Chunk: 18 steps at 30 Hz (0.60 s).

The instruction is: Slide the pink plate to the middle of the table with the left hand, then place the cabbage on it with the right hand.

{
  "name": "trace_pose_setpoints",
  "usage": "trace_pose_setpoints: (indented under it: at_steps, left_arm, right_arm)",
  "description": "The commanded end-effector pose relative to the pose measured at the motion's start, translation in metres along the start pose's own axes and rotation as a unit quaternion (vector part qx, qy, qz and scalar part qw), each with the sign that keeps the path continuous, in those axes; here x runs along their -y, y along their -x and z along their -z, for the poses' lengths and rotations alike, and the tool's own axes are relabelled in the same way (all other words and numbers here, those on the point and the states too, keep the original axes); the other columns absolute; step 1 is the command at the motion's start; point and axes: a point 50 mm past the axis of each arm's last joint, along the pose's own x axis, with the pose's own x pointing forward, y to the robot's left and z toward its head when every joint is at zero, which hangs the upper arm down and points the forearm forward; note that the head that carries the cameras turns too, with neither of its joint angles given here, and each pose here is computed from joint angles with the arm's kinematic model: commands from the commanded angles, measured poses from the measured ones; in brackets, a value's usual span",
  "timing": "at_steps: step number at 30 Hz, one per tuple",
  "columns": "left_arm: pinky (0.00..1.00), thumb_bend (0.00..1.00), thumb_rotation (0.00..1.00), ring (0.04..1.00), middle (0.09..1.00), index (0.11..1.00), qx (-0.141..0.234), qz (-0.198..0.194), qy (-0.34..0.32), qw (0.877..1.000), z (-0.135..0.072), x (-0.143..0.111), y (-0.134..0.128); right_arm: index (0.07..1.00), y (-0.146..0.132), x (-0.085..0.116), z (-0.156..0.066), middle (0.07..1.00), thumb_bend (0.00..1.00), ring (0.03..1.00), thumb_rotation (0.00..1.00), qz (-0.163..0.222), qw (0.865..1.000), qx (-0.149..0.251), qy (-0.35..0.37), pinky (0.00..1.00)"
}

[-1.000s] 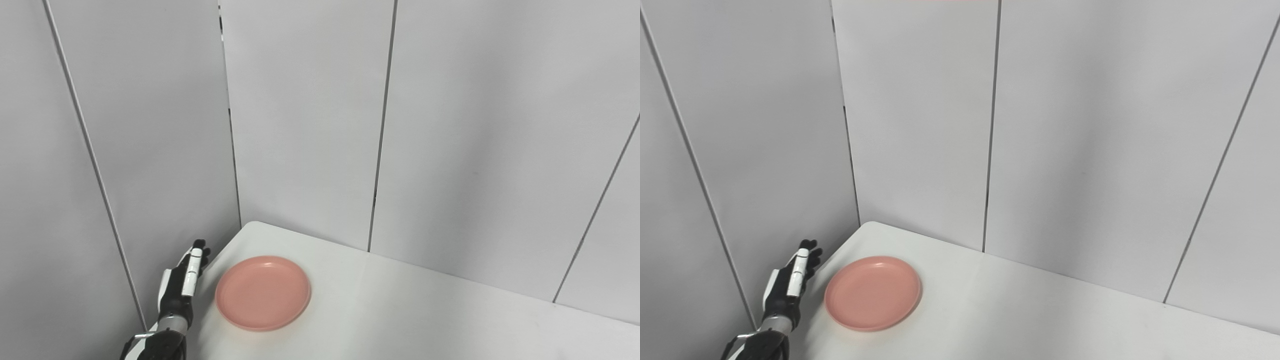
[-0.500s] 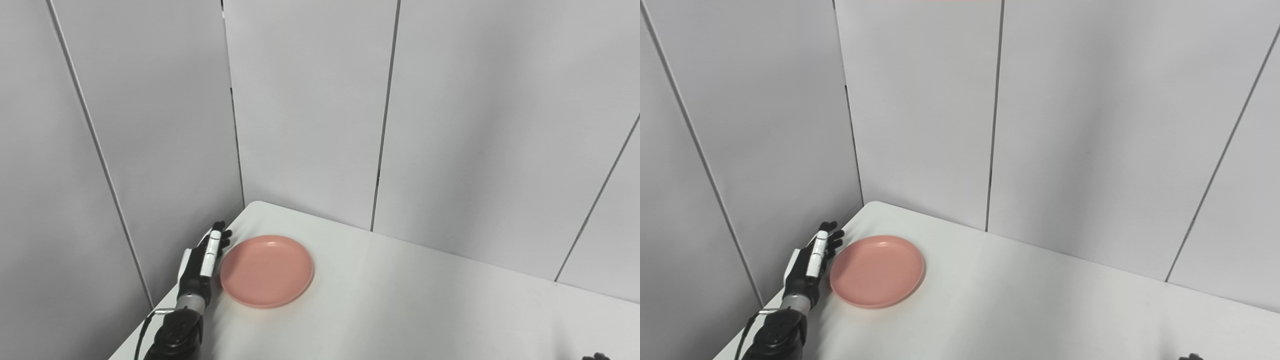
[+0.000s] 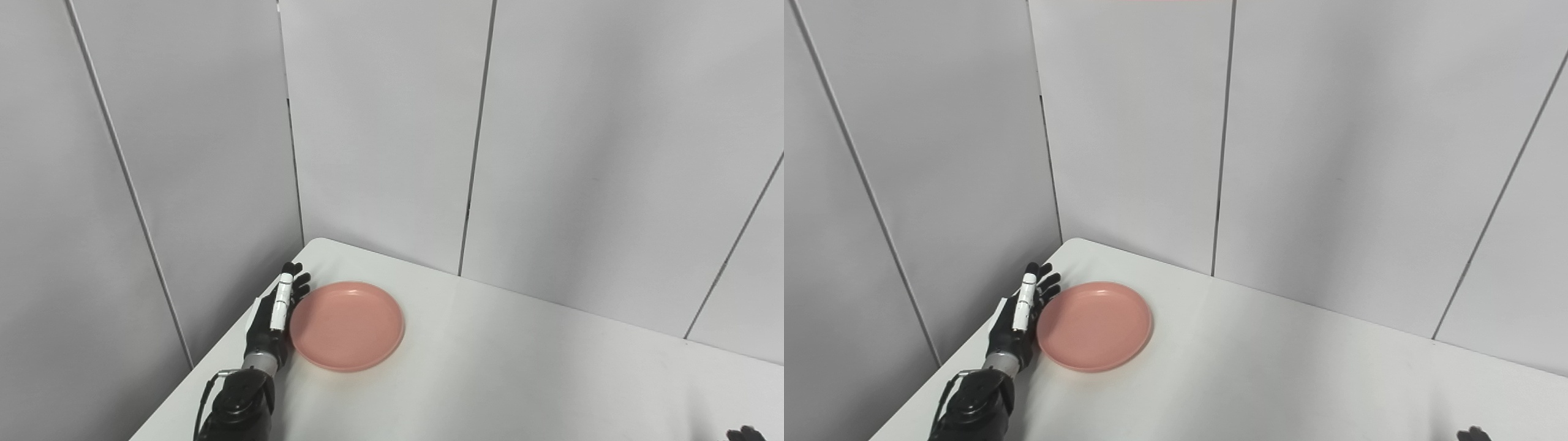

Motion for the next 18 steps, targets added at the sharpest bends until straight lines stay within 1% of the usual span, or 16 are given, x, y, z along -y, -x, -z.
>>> trace_pose_setpoints:
  at_steps: [1, 3, 5, 7, 9, 10, 12, 16, 18]
  left_arm:
    - [0.9, 0.76, 1.0, 0.907, 0.889, 0.876, 0.019, 0.041, 0.005, 0.999, -0.013, 0.026, -0.005]
    - [0.92, 0.75, 1.0, 0.903, 0.883, 0.875, 0.027, 0.043, -0.007, 0.999, -0.013, 0.034, -0.003]
    - [0.93, 0.76, 1.0, 0.901, 0.881, 0.874, 0.027, 0.046, -0.015, 0.998, -0.013, 0.042, -0.002]
    - [0.92, 0.77, 1.0, 0.904, 0.885, 0.879, 0.025, 0.055, -0.022, 0.998, -0.014, 0.049, 0.0]
    - [0.93, 0.77, 1.0, 0.913, 0.894, 0.888, 0.022, 0.067, -0.026, 0.997, -0.014, 0.055, 0.001]
    - [0.94, 0.77, 1.0, 0.917, 0.898, 0.892, 0.02, 0.072, -0.027, 0.997, -0.014, 0.057, 0.002]
    - [0.94, 0.76, 1.0, 0.921, 0.902, 0.896, 0.018, 0.078, -0.026, 0.996, -0.015, 0.062, 0.003]
    - [0.94, 0.74, 1.0, 0.927, 0.91, 0.905, 0.013, 0.104, -0.021, 0.994, -0.018, 0.078, 0.01]
    - [0.94, 0.74, 1.0, 0.932, 0.917, 0.913, 0.008, 0.116, -0.02, 0.993, -0.017, 0.084, 0.012]
  right_arm:
    - [1.0, -0.005, 0.0, -0.015, 1.0, 0.68, 1.0, 0.77, -0.002, 0.999, 0.032, 0.01, 1.0]
    - [1.0, -0.005, 0.001, -0.016, 1.0, 0.69, 1.0, 0.75, 0.001, 0.999, 0.034, 0.006, 1.0]
    - [1.0, -0.006, 0.002, -0.017, 1.0, 0.69, 1.0, 0.75, 0.004, 0.999, 0.037, 0.008, 1.0]
    - [1.0, -0.006, 0.003, -0.019, 1.0, 0.71, 1.0, 0.78, 0.006, 0.999, 0.037, 0.014, 1.0]
    - [1.0, -0.007, 0.003, -0.021, 1.0, 0.69, 1.0, 0.78, 0.004, 0.999, 0.042, 0.017, 1.0]
    - [1.0, -0.007, 0.003, -0.021, 1.0, 0.66, 1.0, 0.78, 0.003, 0.999, 0.044, 0.018, 1.0]
    - [1.0, -0.007, 0.003, -0.022, 1.0, 0.64, 1.0, 0.78, 0.002, 0.999, 0.045, 0.019, 1.0]
    - [1.0, -0.01, 0.002, -0.024, 1.0, 0.67, 1.0, 0.78, 0.007, 0.999, 0.044, 0.022, 1.0]
    - [1.0, -0.012, 0.0, -0.024, 0.999, 0.69, 1.0, 0.81, 0.008, 0.999, 0.047, 0.027, 1.0]
